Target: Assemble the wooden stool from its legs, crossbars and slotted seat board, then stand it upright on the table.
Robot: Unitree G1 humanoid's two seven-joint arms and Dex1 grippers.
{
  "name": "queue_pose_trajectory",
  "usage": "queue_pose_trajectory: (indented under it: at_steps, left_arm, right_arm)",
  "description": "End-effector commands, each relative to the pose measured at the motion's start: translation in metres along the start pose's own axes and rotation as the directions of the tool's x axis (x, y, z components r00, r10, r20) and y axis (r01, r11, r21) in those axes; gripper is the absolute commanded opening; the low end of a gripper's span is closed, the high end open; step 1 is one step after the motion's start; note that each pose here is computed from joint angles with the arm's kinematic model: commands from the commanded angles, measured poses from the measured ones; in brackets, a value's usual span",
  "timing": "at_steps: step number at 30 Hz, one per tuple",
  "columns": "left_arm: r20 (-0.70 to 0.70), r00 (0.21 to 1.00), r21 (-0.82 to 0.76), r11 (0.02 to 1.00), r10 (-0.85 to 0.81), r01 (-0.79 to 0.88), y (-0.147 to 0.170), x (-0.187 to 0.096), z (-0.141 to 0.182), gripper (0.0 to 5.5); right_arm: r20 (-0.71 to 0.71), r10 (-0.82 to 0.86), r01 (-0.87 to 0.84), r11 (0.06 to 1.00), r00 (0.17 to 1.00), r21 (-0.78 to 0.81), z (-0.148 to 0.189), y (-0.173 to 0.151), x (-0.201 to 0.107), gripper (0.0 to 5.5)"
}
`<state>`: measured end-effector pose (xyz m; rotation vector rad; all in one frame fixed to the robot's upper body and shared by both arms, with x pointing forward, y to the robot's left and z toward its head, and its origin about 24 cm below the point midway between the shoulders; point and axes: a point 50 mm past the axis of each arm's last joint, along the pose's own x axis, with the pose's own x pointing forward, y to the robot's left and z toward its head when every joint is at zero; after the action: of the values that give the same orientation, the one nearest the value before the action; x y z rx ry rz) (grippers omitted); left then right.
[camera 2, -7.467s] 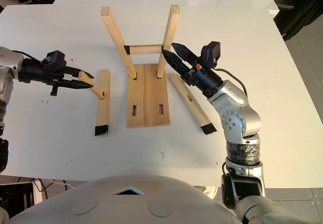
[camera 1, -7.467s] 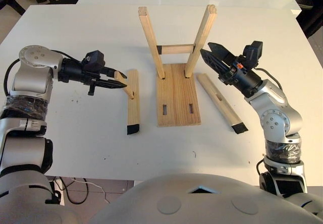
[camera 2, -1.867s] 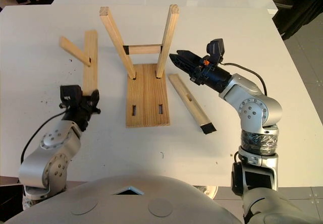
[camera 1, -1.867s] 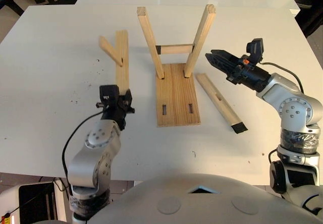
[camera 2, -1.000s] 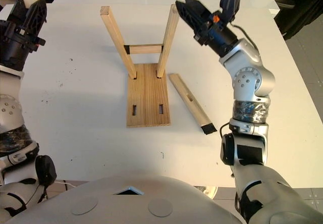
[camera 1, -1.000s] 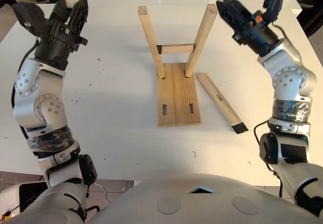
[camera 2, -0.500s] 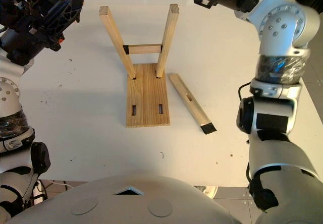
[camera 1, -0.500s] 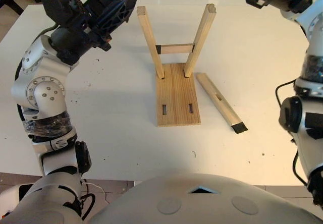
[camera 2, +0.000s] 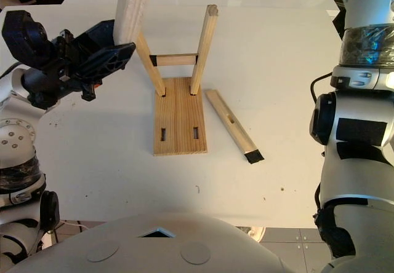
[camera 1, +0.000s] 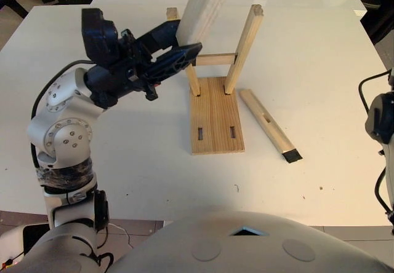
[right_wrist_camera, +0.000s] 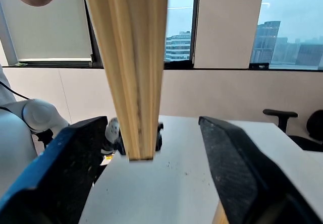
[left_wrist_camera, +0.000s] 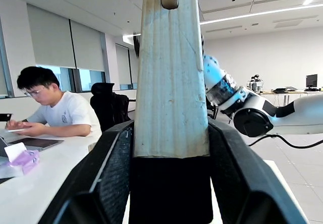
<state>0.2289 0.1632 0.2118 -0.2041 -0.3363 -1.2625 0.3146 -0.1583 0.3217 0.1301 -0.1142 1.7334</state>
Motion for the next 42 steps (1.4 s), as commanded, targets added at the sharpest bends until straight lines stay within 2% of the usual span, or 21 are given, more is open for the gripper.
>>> queue_pose_trajectory:
  at_steps: [1,11,23,32,42]
  left_arm:
    - [-0.030,0.999,-0.019,1.000,-0.011,0.011,-0.007,-0.002,-0.006,2.03]
    - [-0.037,0.999,-0.027,1.000,0.007,-0.008,-0.010,-0.003,-0.011,2.03]
    - [-0.045,0.999,-0.035,0.999,-0.008,0.007,-0.013,0.001,-0.014,2.03]
    - [-0.006,1.000,-0.031,0.999,-0.012,0.012,-0.011,0.005,-0.010,2.03]
    - [0.005,1.000,-0.041,0.999,-0.012,0.012,-0.010,0.007,-0.014,2.03]
  right_arm:
    - [0.032,0.068,-0.067,0.996,0.997,-0.056,0.032,0.014,0.017,3.34]
    - [0.054,0.124,-0.123,0.992,0.991,-0.021,0.038,0.024,0.026,3.34]
    - [0.053,0.147,-0.149,0.989,0.988,0.023,0.031,0.022,0.029,3.34]
    - [0.034,0.135,-0.137,0.989,0.990,0.051,0.017,0.019,0.027,2.09]
    - [0.040,0.112,-0.113,0.993,0.993,0.036,0.012,0.020,0.026,2.04]
